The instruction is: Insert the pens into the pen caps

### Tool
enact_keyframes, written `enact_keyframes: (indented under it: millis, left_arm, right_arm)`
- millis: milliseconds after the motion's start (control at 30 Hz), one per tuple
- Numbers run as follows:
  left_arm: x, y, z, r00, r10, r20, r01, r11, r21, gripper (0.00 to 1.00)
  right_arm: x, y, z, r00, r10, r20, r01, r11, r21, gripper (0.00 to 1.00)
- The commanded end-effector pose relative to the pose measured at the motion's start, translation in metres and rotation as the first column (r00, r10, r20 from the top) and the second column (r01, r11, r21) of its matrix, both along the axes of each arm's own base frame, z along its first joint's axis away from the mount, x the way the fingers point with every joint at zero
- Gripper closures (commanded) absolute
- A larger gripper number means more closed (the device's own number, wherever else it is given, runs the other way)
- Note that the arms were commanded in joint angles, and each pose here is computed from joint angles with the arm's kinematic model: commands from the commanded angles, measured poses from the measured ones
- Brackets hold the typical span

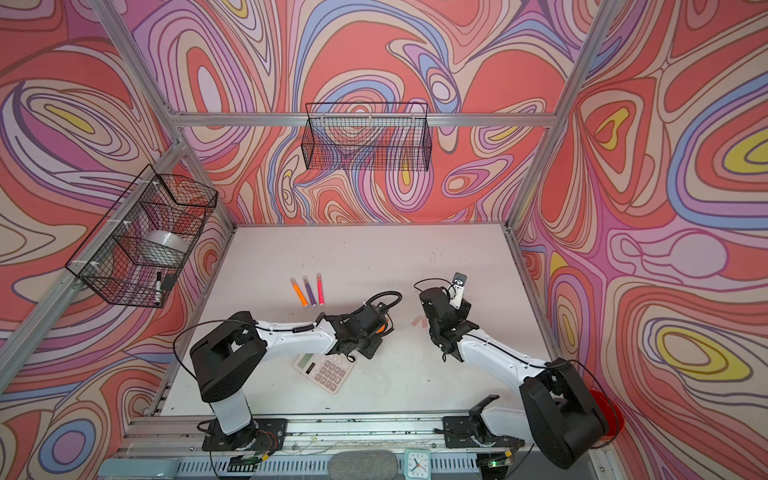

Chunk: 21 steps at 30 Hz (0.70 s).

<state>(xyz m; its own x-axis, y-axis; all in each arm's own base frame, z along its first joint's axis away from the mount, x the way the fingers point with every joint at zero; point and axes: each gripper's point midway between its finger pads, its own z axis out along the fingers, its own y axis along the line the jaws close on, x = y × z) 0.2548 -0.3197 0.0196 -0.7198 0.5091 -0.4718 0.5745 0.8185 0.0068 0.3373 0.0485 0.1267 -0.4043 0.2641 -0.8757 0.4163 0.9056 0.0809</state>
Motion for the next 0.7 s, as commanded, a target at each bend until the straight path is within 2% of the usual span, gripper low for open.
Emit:
enact_keyframes:
  millis: [0,67,167,333,400,467,567,667]
  left_arm:
    - [-0.011,0.013,-0.027,0.998,0.007,-0.064,-0.001,0.997,0.081,0.85]
    - [-0.013,0.016,-0.028,0.998,0.011,-0.067,-0.006,0.996,0.085,0.86]
    - [-0.005,0.009,-0.019,0.999,0.038,-0.025,-0.038,0.999,0.019,0.88]
    - [-0.004,-0.008,0.014,0.999,0.024,0.035,-0.018,0.988,-0.156,0.9]
    - [-0.002,-0.012,0.028,0.998,0.017,0.068,-0.003,0.978,-0.207,0.91]
    - [0.001,-0.014,0.045,0.994,0.022,0.104,0.005,0.967,-0.254,0.93]
    - [0.001,-0.02,0.068,0.989,0.013,0.144,0.033,0.948,-0.316,0.93]
    - [0.002,-0.024,0.087,0.984,0.007,0.178,0.058,0.933,-0.355,0.94]
  right_arm:
    - [0.002,-0.001,0.006,1.0,-0.006,0.011,0.006,1.0,0.004,0.3]
    - [0.002,-0.001,0.007,1.0,-0.006,0.013,0.006,1.0,0.004,0.3]
    - [0.0,-0.002,0.007,1.0,-0.005,0.017,0.005,1.0,0.008,0.3]
    - [-0.006,-0.001,0.014,0.999,0.014,0.032,-0.015,0.999,0.034,0.29]
    - [-0.009,0.004,0.018,0.998,0.043,0.037,-0.046,0.996,0.071,0.3]
    - [-0.012,0.017,0.022,0.992,0.106,0.062,-0.114,0.982,0.153,0.3]
    - [-0.016,0.049,0.035,0.956,0.243,0.164,-0.283,0.908,0.308,0.33]
    - [-0.023,0.079,0.05,0.901,0.333,0.278,-0.427,0.79,0.44,0.33]
